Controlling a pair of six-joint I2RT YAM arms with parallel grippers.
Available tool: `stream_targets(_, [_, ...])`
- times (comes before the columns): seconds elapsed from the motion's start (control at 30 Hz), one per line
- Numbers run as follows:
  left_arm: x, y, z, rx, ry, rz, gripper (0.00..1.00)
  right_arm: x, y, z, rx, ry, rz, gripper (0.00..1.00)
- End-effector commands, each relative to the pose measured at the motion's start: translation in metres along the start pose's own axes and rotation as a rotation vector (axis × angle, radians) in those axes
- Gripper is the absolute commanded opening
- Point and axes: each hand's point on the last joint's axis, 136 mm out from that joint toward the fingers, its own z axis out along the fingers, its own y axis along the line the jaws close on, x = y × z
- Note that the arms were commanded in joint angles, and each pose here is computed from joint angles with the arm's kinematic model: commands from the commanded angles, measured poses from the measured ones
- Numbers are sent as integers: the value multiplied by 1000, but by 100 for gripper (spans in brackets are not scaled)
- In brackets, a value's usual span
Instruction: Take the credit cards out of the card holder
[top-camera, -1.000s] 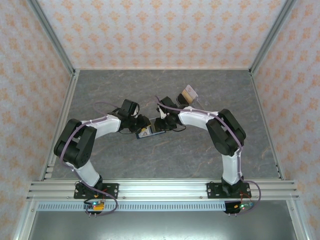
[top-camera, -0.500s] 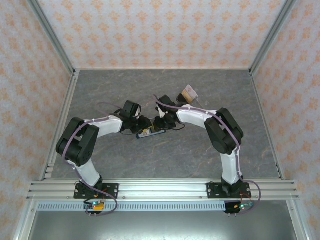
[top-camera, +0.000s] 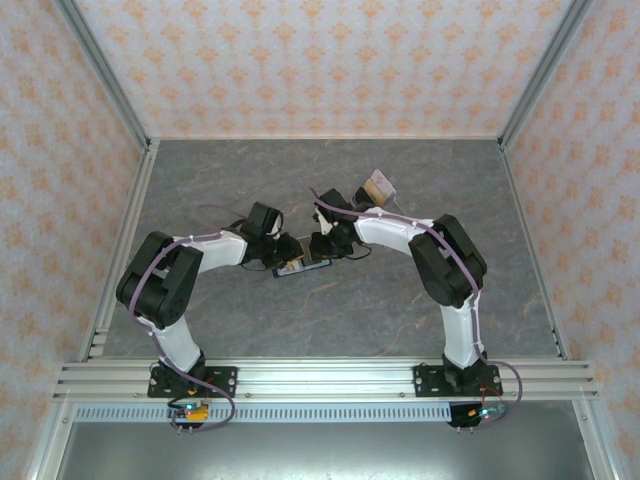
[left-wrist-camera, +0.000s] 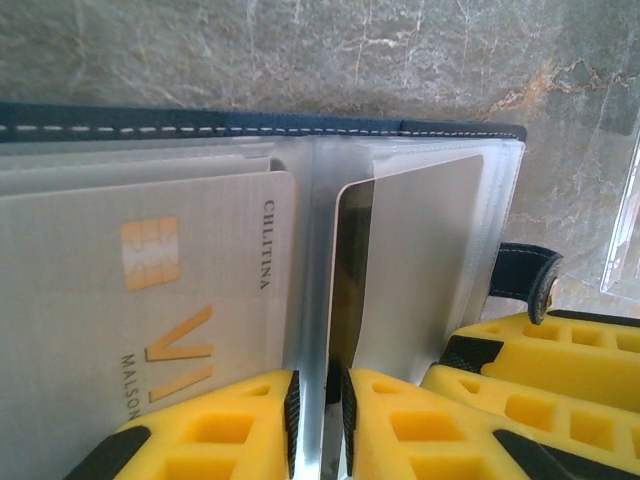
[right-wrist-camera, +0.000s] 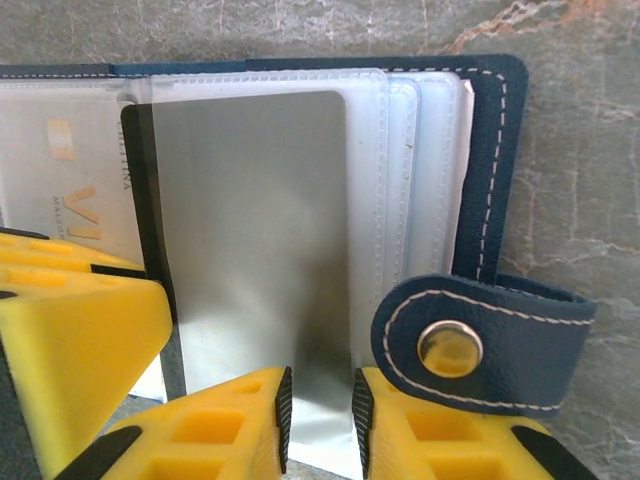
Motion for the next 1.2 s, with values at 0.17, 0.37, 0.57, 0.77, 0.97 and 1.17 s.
stream_targets(0.17, [-4, -5, 5, 26, -3, 32, 16, 14, -18, 14, 59, 72, 34, 26])
stream_targets(0.37, [-5, -5, 2, 34, -3, 17, 9, 15, -21, 15, 70, 78, 41, 26])
stream_targets(0.57, [-5, -3, -6, 28, -12, 23, 2, 15, -26, 15, 88, 78, 47, 25])
stream_targets(0.77, [-4, 8, -14, -4, -24, 16, 0, 14, -30, 14, 96, 73, 59, 25])
stream_targets(0.97, [-1, 18, -22, -25, -24, 14, 0, 11, -28, 10, 74, 55, 59, 25])
stream_targets(1.17, [1, 17, -25, -11, -24, 16, 0, 1, -1, -7, -39, 1, 44, 25])
